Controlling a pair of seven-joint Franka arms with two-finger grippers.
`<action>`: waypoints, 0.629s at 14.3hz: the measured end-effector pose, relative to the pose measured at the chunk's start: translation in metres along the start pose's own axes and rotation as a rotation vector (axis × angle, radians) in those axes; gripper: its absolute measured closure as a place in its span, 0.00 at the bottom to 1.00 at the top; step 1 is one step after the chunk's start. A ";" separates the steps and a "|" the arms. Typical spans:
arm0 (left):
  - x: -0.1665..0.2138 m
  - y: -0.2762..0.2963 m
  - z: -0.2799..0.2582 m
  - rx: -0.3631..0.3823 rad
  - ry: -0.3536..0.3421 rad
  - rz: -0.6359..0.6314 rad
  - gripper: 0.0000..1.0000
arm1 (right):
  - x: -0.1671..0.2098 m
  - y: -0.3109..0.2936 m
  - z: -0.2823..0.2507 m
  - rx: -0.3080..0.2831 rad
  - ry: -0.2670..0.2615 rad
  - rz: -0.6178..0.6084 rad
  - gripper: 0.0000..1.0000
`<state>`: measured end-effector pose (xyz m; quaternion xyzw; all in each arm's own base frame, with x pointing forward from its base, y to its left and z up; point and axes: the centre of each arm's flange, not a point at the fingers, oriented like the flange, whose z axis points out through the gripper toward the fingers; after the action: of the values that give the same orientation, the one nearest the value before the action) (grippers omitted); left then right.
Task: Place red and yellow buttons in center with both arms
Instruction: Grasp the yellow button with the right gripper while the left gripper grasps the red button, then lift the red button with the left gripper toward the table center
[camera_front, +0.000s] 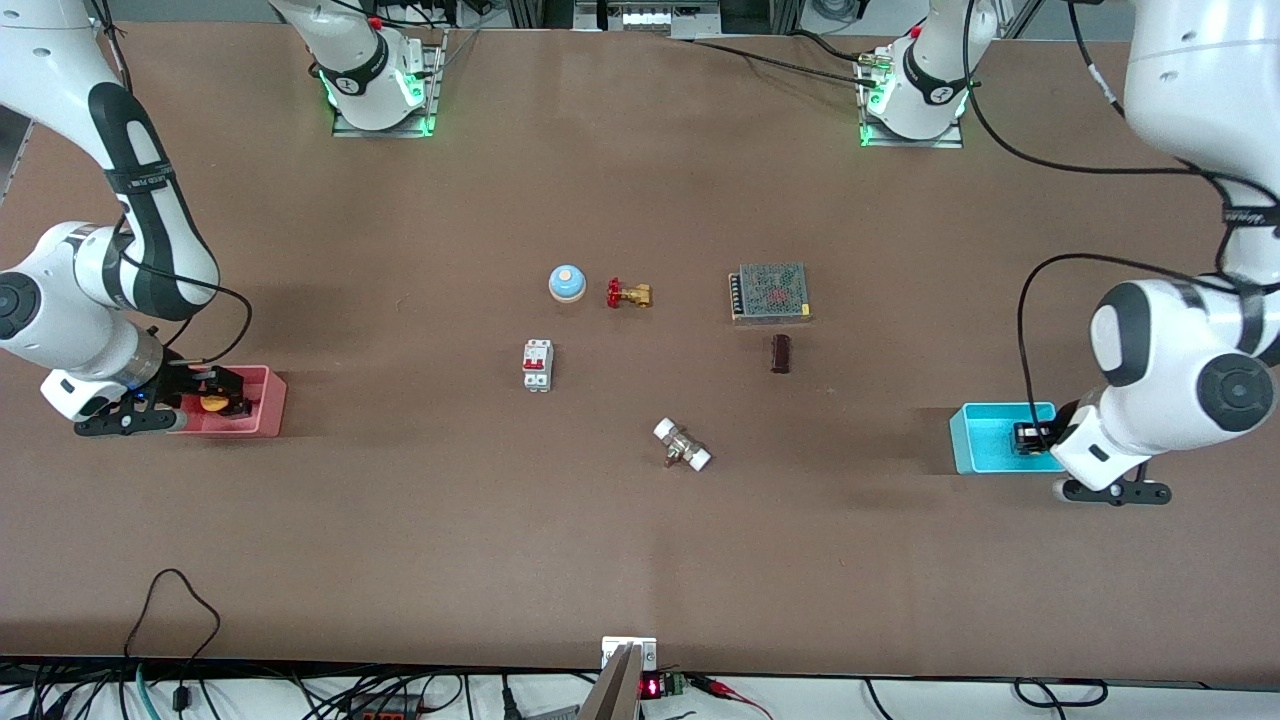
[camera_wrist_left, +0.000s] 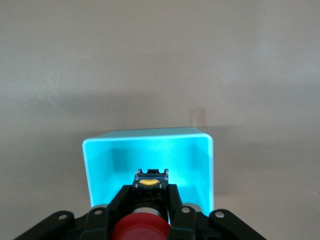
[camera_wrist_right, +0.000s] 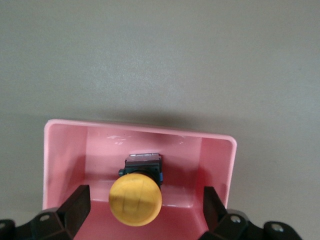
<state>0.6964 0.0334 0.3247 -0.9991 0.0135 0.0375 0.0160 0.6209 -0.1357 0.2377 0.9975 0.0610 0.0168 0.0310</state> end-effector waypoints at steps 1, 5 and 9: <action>0.001 0.015 -0.020 -0.007 -0.010 0.019 0.65 | -0.001 0.000 0.004 0.002 -0.006 0.000 0.00; -0.003 0.134 -0.048 0.003 -0.049 -0.001 0.65 | -0.001 -0.001 0.009 0.005 -0.013 -0.001 0.00; -0.012 0.242 0.007 -0.004 -0.083 -0.072 0.65 | -0.001 -0.001 0.011 0.006 -0.015 -0.003 0.04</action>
<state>0.6776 -0.2080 0.3113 -0.9965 -0.0232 0.0786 0.0157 0.6197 -0.1353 0.2262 0.9976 0.0621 0.0091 0.0285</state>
